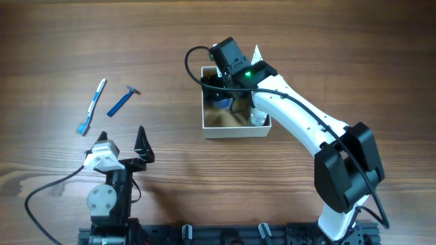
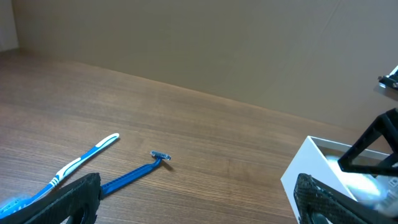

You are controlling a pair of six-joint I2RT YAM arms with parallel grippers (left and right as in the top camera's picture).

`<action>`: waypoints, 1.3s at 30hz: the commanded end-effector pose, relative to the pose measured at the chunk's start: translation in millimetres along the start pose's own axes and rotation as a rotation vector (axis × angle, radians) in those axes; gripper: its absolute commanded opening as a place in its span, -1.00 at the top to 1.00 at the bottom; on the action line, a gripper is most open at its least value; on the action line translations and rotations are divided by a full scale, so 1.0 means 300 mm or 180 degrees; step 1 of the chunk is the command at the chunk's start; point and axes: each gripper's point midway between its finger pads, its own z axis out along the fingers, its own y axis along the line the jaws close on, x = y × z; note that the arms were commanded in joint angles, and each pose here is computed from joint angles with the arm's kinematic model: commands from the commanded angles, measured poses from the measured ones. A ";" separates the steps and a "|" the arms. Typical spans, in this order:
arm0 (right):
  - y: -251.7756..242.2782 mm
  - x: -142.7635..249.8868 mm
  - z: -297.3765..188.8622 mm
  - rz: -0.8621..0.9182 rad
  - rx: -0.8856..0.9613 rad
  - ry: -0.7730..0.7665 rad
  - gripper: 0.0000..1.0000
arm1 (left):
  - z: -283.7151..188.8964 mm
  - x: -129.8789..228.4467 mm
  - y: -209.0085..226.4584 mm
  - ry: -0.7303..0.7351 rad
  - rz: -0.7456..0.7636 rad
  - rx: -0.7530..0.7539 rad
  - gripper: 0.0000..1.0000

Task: Pack container
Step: 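Place the swab tub into the box's left corner and release, then reach the left gripper to the blue toothbrush and grasp its handle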

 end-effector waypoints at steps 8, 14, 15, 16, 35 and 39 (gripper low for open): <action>0.043 -0.105 -0.113 -0.0248 -0.0122 -0.0260 -0.99 | 0.000 0.001 0.013 -0.0004 -0.0037 -0.0061 -1.00; 0.056 -0.168 -0.383 -0.0288 -0.0180 -0.0500 -0.99 | 0.000 0.001 0.013 -0.0004 -0.0037 -0.0061 -0.99; 0.053 -0.169 -0.436 -0.0274 -0.0189 -0.0549 -0.99 | 0.000 0.001 0.013 -0.0004 -0.0037 -0.0061 -1.00; 0.044 -0.169 -0.486 -0.0221 -0.0196 -0.0603 -0.99 | 0.000 0.000 0.013 -0.0005 -0.0037 -0.0060 -0.99; -0.687 0.055 -0.928 0.2519 0.0580 -0.0800 -1.00 | 0.000 0.005 -0.008 0.0024 -0.0040 0.0054 -1.00; -0.755 0.086 -0.926 0.2640 0.0801 -0.0786 -0.99 | -0.009 0.021 -0.095 0.0125 -0.0039 0.0536 -1.00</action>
